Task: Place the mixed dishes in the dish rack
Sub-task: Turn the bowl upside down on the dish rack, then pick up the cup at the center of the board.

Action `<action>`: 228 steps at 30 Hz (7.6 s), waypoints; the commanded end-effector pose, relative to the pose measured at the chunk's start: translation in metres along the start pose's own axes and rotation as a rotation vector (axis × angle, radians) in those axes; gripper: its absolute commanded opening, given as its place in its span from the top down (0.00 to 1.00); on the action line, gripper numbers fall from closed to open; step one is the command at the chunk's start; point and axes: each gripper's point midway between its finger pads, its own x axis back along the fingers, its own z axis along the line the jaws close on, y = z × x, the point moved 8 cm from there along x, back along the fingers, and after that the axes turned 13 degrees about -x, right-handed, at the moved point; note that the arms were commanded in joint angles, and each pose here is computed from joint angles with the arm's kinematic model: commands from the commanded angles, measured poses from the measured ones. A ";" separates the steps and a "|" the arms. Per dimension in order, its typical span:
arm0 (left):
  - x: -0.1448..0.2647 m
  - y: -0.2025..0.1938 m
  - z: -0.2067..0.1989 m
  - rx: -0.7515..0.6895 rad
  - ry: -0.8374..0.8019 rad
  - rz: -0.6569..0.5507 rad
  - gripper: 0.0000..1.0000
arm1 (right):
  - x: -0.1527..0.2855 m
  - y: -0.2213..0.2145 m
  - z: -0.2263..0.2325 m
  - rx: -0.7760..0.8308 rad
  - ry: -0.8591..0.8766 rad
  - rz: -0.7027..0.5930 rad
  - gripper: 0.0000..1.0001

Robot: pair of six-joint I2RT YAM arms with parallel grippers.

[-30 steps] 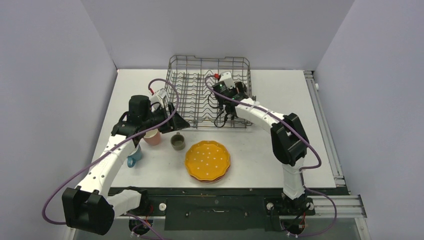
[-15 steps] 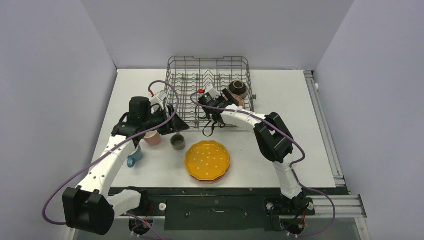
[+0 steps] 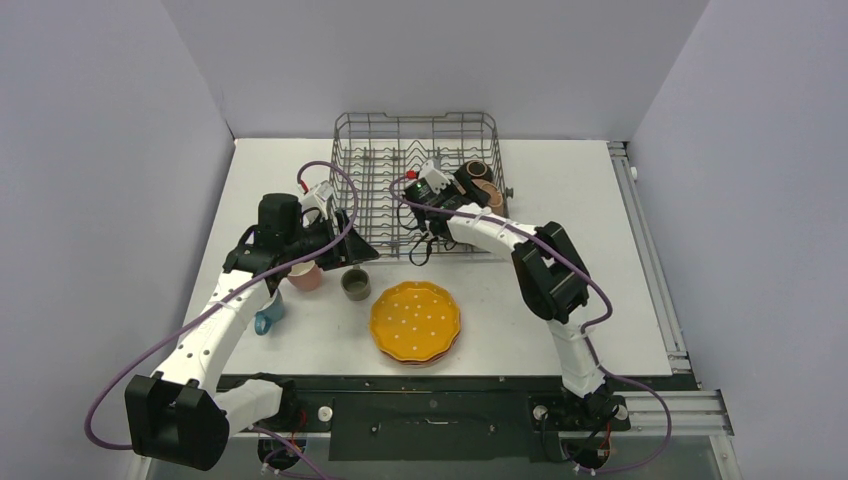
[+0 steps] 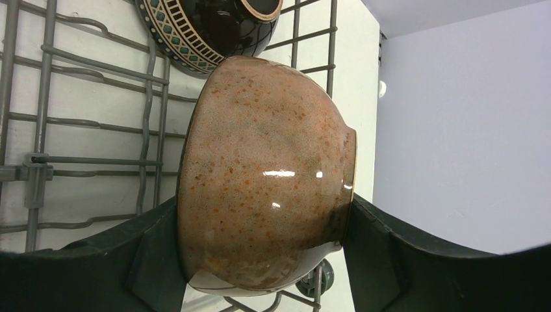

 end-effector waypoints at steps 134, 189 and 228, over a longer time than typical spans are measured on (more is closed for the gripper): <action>0.066 0.017 0.021 -0.063 0.669 -0.069 0.34 | 0.195 -0.044 -0.129 -0.601 0.843 -0.054 0.33; 0.064 -0.018 0.157 0.351 1.016 0.169 0.64 | 0.225 -0.056 -0.105 -0.650 1.179 -0.050 0.55; 0.109 0.004 0.101 0.265 0.977 -0.025 1.00 | 0.248 -0.052 -0.125 -0.660 1.131 -0.082 0.58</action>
